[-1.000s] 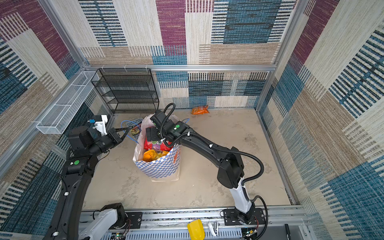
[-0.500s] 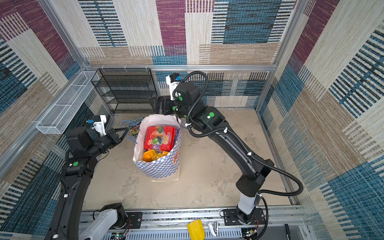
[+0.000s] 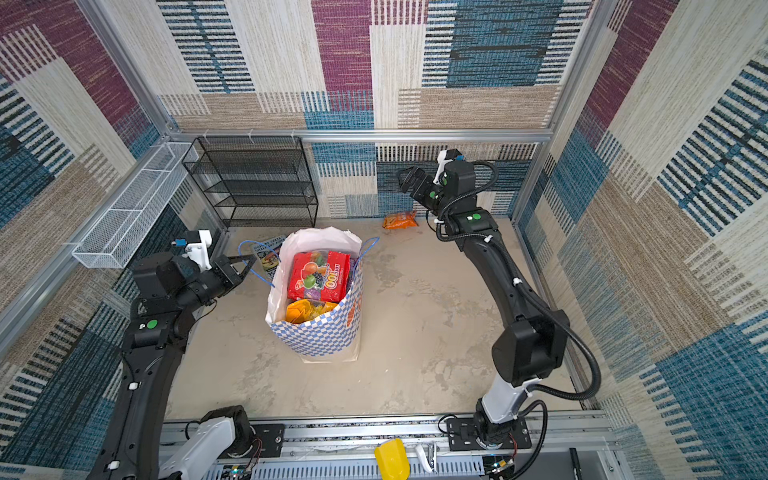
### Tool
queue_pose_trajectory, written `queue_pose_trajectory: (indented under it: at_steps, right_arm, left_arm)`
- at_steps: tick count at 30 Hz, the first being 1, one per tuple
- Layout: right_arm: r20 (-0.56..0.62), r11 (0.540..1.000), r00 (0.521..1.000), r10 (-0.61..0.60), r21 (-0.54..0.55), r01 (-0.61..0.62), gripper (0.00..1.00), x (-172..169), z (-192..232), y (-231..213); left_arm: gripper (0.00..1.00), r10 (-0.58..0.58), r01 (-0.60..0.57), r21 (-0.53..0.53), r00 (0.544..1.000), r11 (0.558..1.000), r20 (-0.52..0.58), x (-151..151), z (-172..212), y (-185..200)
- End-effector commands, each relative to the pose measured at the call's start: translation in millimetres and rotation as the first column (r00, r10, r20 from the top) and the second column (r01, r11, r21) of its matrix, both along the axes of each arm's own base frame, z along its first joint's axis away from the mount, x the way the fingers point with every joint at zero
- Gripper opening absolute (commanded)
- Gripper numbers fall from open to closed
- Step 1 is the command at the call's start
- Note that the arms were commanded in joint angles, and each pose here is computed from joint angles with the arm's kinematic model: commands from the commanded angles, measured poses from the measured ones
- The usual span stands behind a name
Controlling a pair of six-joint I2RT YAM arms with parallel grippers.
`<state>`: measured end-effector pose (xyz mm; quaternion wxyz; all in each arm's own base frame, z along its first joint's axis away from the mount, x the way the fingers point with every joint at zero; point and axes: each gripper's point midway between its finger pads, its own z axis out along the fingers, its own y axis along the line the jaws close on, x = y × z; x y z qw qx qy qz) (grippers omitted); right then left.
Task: Place the snacks into the paper bag
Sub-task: 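Swing the right gripper toward the small orange chip bag and lower onto it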
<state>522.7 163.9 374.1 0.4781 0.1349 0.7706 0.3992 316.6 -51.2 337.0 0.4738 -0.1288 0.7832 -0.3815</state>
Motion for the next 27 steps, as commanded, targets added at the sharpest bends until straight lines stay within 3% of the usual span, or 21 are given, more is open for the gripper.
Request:
queue_pose_trajectory:
  at_steps: [1, 8, 12, 18, 27]
  right_arm:
    - [-0.083, 0.993, 0.996, 0.015, 0.121, -0.005, 1.0, 30.2, -40.5, -9.8]
    - [-0.224, 0.988, 0.974, -0.029, 0.14, 0.062, 0.99, 84.2, -147.0, -49.6]
    - [-0.312, 0.986, 0.95, -0.01, 0.156, 0.062, 0.93, 109.6, -199.5, -56.3]
    - [-0.357, 0.976, 0.933, 0.04, 0.215, 0.041, 0.8, 133.6, -244.8, -50.2]
    - [-0.376, 0.966, 0.923, 0.086, 0.257, 0.014, 0.64, 151.6, -277.1, -41.7]
  left_arm:
    - [0.0, -0.003, 0.004, -0.02, 1.0, 1.0, 0.022, 1.1, 6.7, 1.1]
    - [0.0, 0.01, -0.01, -0.026, 1.0, 1.0, 0.011, 3.8, 3.2, 5.7]
    - [0.0, 0.01, -0.01, -0.031, 1.0, 0.999, 0.007, 4.2, 2.5, 6.1]
    - [0.0, 0.015, -0.015, -0.032, 1.0, 0.999, 0.0, 5.6, 0.7, 7.6]
    - [0.0, 0.017, -0.017, -0.035, 1.0, 0.999, -0.007, 7.2, -1.5, 8.4]
